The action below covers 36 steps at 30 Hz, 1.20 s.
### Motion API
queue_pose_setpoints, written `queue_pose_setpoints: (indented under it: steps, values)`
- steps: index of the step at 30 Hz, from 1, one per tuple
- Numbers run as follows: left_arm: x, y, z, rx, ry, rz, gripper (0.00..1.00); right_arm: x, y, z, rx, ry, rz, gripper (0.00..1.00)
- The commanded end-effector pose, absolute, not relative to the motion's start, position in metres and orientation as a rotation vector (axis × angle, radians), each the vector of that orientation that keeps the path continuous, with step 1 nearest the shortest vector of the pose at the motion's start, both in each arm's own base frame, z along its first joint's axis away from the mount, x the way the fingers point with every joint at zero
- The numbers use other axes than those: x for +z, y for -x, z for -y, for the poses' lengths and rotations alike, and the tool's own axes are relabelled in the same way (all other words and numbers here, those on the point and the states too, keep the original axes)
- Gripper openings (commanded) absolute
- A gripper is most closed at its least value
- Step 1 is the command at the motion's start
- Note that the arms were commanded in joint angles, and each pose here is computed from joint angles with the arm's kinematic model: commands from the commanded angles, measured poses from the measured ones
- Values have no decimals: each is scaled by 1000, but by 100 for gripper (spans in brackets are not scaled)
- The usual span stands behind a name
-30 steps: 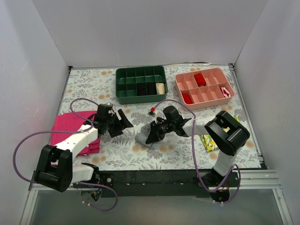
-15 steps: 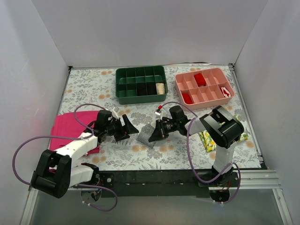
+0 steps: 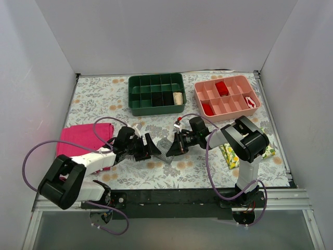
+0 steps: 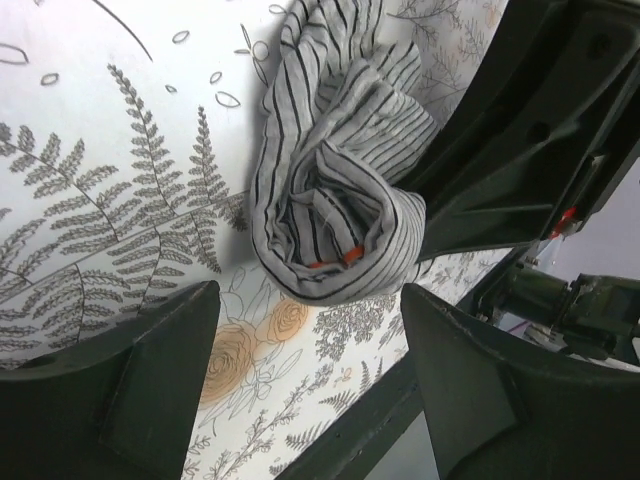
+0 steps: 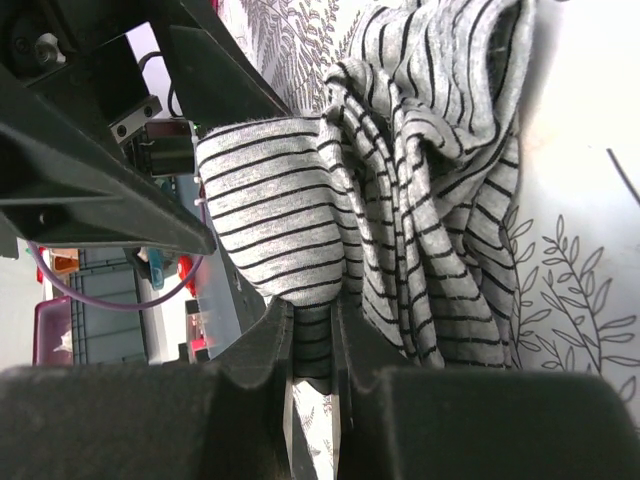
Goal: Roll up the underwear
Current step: Roll the underwear to the center of the board.
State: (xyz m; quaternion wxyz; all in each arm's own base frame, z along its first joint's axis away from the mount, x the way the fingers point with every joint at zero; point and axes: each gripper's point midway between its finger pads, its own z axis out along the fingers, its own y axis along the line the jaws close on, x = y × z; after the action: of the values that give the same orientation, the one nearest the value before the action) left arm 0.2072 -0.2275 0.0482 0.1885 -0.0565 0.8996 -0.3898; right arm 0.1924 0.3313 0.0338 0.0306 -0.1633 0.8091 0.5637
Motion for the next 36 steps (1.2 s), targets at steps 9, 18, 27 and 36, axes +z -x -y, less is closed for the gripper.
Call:
queue_pose_setpoints:
  steps: [9,18,27,36]
  values:
    - [8,-224,215,-875,338,-2636,71,8,-190,-315,1571,496,-2608,20]
    - [17,-221,212,-880,326,-2603,68,18,-202,-315,1490,534,-2569,24]
    - [39,-210,209,-943,292,-2523,69,15,-206,-318,1484,514,-2590,24]
    - [73,-219,225,-1126,242,-2338,73,15,-206,-317,1476,530,-2596,23]
